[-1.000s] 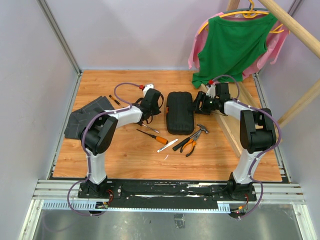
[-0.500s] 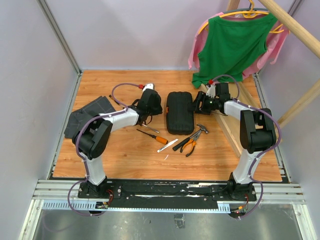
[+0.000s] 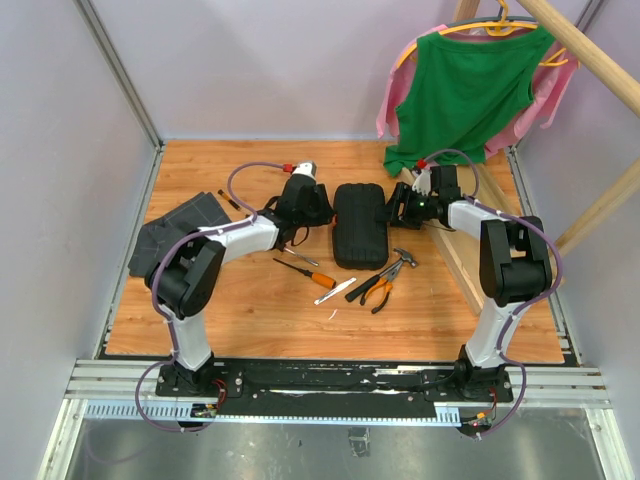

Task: Sort the tools into containers
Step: Open the storage box at the center of the board.

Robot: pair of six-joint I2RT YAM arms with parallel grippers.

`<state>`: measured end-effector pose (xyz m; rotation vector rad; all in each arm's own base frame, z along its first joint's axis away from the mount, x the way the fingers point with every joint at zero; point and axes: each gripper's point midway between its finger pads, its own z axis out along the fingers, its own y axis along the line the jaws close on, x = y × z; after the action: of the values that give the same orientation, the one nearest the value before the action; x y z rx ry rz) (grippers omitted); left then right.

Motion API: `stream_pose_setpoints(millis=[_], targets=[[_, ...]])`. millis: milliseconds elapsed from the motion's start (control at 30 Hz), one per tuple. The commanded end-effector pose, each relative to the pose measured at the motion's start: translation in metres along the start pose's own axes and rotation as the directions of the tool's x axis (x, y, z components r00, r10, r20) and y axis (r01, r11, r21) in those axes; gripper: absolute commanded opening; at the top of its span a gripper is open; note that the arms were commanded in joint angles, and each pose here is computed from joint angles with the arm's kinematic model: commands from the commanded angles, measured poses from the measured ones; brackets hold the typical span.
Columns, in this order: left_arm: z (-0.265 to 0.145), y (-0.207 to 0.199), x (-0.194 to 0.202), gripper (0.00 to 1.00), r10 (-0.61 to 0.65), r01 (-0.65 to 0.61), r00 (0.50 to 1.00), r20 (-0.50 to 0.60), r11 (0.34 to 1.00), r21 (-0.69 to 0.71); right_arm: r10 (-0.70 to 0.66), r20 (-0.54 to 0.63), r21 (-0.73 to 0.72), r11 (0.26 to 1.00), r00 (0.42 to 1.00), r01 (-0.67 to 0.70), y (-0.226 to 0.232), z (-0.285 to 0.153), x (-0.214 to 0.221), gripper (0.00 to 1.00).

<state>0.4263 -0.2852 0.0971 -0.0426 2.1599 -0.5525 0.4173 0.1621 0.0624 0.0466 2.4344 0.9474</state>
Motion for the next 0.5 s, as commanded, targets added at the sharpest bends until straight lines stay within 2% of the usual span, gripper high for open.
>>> stream_pose_setpoints(millis=[0, 467], targets=[[0.007, -0.016, -0.006, 0.43, 0.016, -0.016, 1.0, 0.015, 0.999, 0.049, 0.029, -0.11, 0.182, 0.983, 0.994, -0.008, -0.047, 0.01, 0.041, 0.61], [0.018, 0.0, 0.006, 0.37, 0.031, -0.031, 0.999, -0.019, 0.999, -0.032, 0.028, -0.111, 0.182, 0.983, 0.993, -0.008, -0.047, 0.011, 0.041, 0.61]])
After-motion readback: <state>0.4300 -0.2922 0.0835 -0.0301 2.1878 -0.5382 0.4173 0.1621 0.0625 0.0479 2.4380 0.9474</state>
